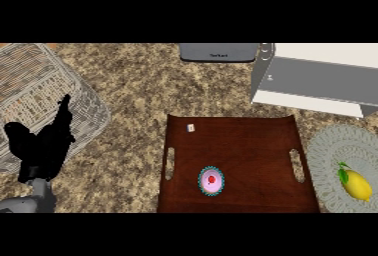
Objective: Pick the squash from the tray and place it in the tiered shelf
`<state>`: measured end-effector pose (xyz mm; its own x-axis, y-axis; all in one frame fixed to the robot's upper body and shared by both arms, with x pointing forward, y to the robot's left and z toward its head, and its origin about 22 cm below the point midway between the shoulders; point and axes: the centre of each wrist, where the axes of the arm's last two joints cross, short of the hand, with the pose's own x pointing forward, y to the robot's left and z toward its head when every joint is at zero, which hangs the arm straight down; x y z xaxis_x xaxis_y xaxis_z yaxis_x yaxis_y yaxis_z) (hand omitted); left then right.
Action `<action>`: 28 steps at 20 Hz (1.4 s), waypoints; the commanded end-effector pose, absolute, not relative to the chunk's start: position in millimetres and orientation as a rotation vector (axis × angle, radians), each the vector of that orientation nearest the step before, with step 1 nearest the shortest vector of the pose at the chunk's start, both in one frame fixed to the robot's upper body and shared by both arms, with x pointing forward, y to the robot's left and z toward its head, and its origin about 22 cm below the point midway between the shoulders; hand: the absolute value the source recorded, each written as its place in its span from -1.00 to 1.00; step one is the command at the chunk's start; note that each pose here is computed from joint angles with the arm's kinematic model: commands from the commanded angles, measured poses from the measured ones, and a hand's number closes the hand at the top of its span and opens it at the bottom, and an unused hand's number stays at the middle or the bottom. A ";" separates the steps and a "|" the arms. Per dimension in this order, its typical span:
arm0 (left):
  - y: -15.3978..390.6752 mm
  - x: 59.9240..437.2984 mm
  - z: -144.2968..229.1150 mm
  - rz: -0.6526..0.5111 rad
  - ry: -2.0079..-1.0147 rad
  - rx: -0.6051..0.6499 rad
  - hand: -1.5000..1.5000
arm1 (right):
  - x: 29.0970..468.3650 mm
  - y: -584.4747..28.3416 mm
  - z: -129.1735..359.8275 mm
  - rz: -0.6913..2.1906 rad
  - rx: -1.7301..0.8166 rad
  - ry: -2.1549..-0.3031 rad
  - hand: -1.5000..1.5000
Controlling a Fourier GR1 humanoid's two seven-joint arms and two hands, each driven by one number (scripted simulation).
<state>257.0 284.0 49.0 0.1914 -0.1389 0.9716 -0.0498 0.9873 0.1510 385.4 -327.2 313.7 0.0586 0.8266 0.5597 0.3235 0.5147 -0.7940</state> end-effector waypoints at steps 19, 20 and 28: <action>282.8 248.7 -4.3 0.020 -1.131 0.095 0.00 | 419.5 -343.6 300.1 0.128 -0.784 -1.643 -1.00; 288.8 246.6 5.8 0.024 -1.133 0.089 0.00 | 416.2 -345.3 321.1 0.102 -0.763 -1.672 -1.00; 281.0 234.5 -5.2 0.022 -1.134 0.082 0.00 | 410.9 -369.8 337.3 -0.212 -0.617 -1.728 -1.00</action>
